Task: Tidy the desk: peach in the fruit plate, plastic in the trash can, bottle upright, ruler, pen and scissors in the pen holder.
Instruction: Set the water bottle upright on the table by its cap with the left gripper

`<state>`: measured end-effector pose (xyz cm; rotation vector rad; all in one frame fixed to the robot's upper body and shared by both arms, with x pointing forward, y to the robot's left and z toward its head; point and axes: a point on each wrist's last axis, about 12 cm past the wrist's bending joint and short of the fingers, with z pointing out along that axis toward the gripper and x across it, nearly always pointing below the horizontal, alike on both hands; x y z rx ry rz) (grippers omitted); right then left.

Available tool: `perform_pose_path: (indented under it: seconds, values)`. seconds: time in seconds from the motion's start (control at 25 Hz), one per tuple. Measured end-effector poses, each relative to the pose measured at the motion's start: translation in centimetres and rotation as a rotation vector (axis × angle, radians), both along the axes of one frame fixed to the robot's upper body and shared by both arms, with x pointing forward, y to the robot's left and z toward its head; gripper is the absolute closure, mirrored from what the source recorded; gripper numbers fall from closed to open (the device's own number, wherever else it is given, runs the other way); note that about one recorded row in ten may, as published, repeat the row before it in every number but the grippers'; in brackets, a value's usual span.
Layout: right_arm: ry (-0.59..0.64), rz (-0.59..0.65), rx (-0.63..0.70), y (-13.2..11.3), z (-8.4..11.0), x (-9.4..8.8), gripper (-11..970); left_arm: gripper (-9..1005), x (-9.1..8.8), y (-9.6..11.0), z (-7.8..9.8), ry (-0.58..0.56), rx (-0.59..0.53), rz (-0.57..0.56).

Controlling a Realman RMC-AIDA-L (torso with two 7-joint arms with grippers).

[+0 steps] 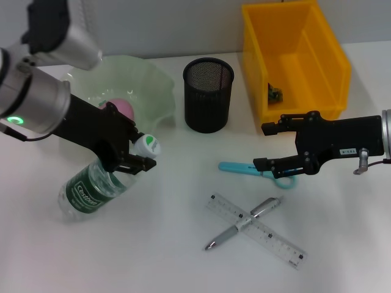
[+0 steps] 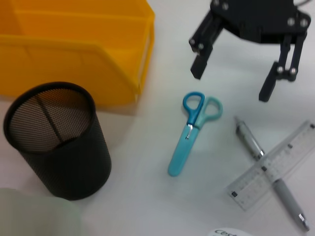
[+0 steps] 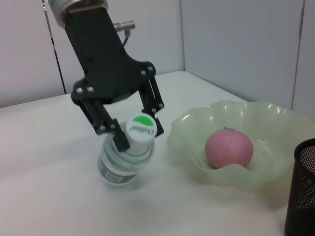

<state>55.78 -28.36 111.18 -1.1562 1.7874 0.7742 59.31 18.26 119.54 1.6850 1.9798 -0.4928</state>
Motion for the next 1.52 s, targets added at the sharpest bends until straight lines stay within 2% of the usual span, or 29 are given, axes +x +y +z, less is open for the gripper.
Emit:
perform_pose_path:
  seconds: [0.12, 0.36, 0.8, 1.04, 1.52]
  values:
    - [0.0, 0.0, 0.0, 0.0, 0.0, 0.0, 150, 552, -0.2, 1.7, 0.5, 0.029, -0.073, 0.034]
    - [0.001, 0.0, 0.0, 0.0, 0.0, 0.0, 150, 551, -0.6, 3.7, 1.0, 0.054, -0.169, 0.067]
    - [0.001, 0.001, -0.002, 0.0, 0.0, 0.0, 149, 551, -2.2, 6.8, 0.8, 0.061, -0.297, 0.124]
    - [0.0, 0.002, -0.002, 0.0, 0.0, 0.0, 149, 550, -2.8, 7.9, 0.7, 0.051, -0.322, 0.15]
    - [0.009, -0.001, 0.002, 0.0, -0.2, -0.2, 149, 550, -3.3, 10.6, 0.6, -0.059, -0.323, 0.199]
